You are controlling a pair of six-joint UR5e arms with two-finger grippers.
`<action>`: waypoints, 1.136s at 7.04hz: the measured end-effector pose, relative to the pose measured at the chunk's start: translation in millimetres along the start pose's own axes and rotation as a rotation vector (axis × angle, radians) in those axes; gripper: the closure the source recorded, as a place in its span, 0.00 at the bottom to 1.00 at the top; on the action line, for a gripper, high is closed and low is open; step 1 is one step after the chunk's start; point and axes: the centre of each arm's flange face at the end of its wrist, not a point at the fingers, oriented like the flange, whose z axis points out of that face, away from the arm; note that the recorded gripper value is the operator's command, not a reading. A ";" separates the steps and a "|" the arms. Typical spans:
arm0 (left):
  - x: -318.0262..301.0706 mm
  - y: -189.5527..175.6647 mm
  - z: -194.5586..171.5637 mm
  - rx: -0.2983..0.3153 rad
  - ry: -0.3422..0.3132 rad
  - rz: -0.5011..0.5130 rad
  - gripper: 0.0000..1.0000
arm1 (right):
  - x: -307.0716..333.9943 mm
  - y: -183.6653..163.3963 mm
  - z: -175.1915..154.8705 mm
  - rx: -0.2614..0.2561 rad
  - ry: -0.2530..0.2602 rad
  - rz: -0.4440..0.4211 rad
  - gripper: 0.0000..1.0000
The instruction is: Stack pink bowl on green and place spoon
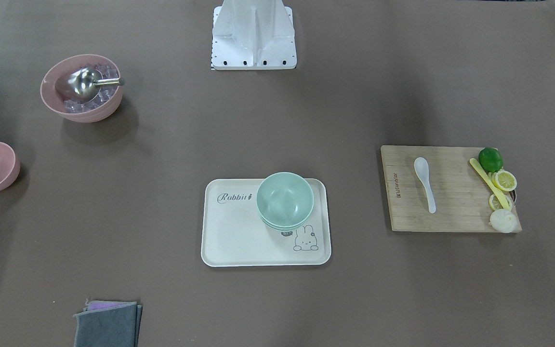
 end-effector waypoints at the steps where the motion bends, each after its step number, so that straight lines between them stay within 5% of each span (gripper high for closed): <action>1: 0.1 -0.4 -0.2 0.000 0.000 0.000 0.02 | -0.2 0.0 -0.2 0.000 0.000 0.000 0.00; 8: 14.7 -13.7 -15.2 0.031 -0.010 0.035 0.02 | -6.7 0.2 -5.8 0.012 -0.003 0.001 0.00</action>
